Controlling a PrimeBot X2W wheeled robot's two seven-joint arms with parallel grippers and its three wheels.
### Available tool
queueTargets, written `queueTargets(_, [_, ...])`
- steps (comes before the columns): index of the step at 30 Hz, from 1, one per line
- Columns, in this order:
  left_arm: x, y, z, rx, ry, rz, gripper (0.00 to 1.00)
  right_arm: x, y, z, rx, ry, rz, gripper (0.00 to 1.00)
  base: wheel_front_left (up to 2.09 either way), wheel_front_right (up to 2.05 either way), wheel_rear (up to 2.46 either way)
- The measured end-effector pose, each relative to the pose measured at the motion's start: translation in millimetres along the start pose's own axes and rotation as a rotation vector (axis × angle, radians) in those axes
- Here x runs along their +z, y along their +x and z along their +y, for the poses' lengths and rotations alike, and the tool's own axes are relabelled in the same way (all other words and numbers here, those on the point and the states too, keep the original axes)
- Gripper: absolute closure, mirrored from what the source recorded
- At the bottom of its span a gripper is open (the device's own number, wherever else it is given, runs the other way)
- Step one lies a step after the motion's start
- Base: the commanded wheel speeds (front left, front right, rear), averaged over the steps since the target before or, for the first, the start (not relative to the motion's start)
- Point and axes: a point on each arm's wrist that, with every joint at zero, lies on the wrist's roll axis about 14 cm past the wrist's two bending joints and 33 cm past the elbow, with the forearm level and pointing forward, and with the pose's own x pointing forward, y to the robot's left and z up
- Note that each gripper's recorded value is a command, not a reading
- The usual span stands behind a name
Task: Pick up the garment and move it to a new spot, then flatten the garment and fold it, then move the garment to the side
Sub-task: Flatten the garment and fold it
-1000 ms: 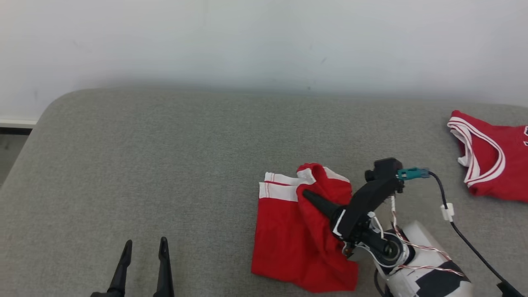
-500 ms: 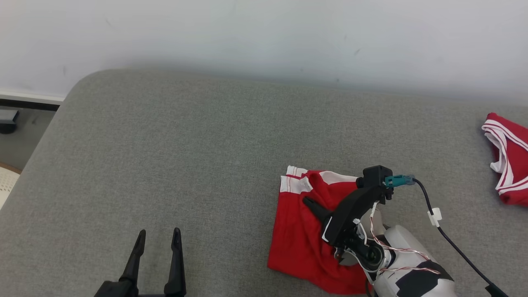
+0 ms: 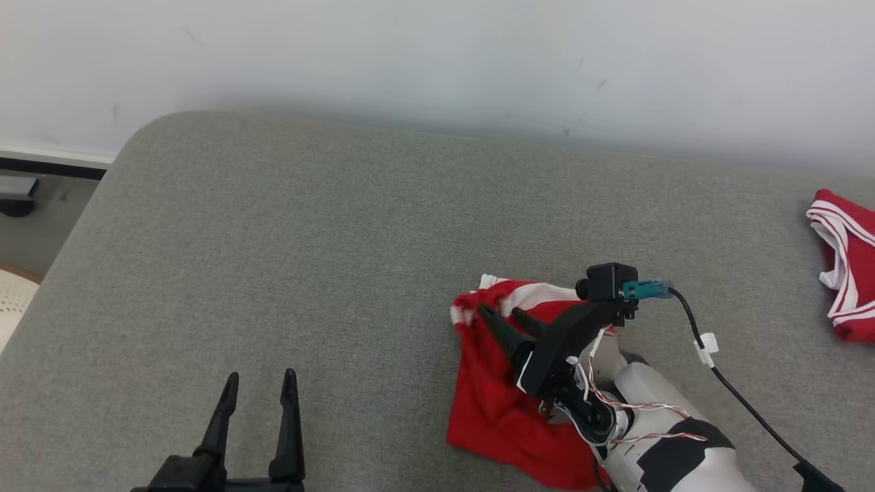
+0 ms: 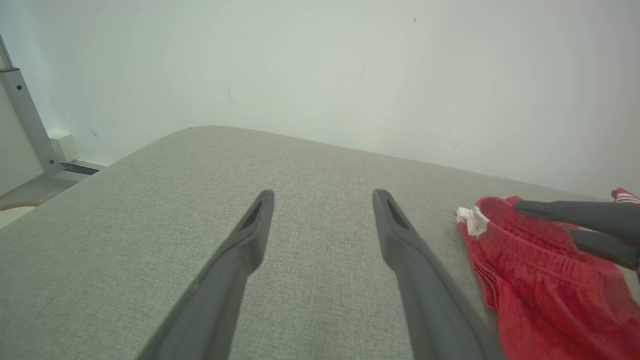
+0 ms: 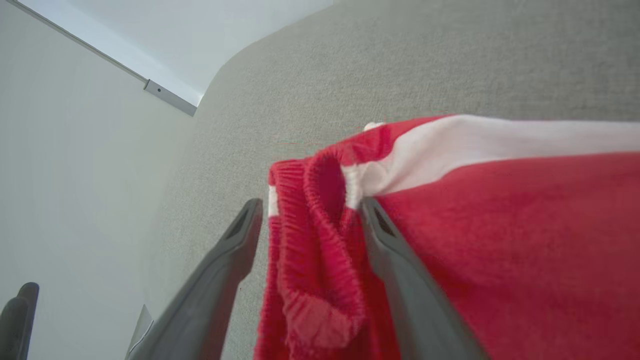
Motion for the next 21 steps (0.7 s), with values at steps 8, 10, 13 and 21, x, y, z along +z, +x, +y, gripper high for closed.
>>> queueTargets(8, [-1.4,-2.1,0.3,-0.009,0.005,0.004,0.00,53.1,-19.5,3.2,0.012,-0.126,-0.224,0.00,0.00,0.00,0.00])
queueTargets(10, [-0.3,-1.1,-0.4,-0.014,0.009,0.000,0.00,69.2,-30.8,-1.0,0.006,-0.186,-0.300,0.00,0.00,0.00,0.00])
queueTargets(13, [1.8,0.1,-1.1,-0.022,0.019,-0.007,0.00,89.5,-51.2,-15.6,-0.026,-0.245,-0.412,0.00,0.00,0.00,0.00])
queueTargets(21, [0.1,-5.0,-2.3,-0.038,0.042,-0.002,0.00,98.1,-112.0,-57.8,-0.148,-0.370,-0.612,0.00,0.00,0.00,0.00])
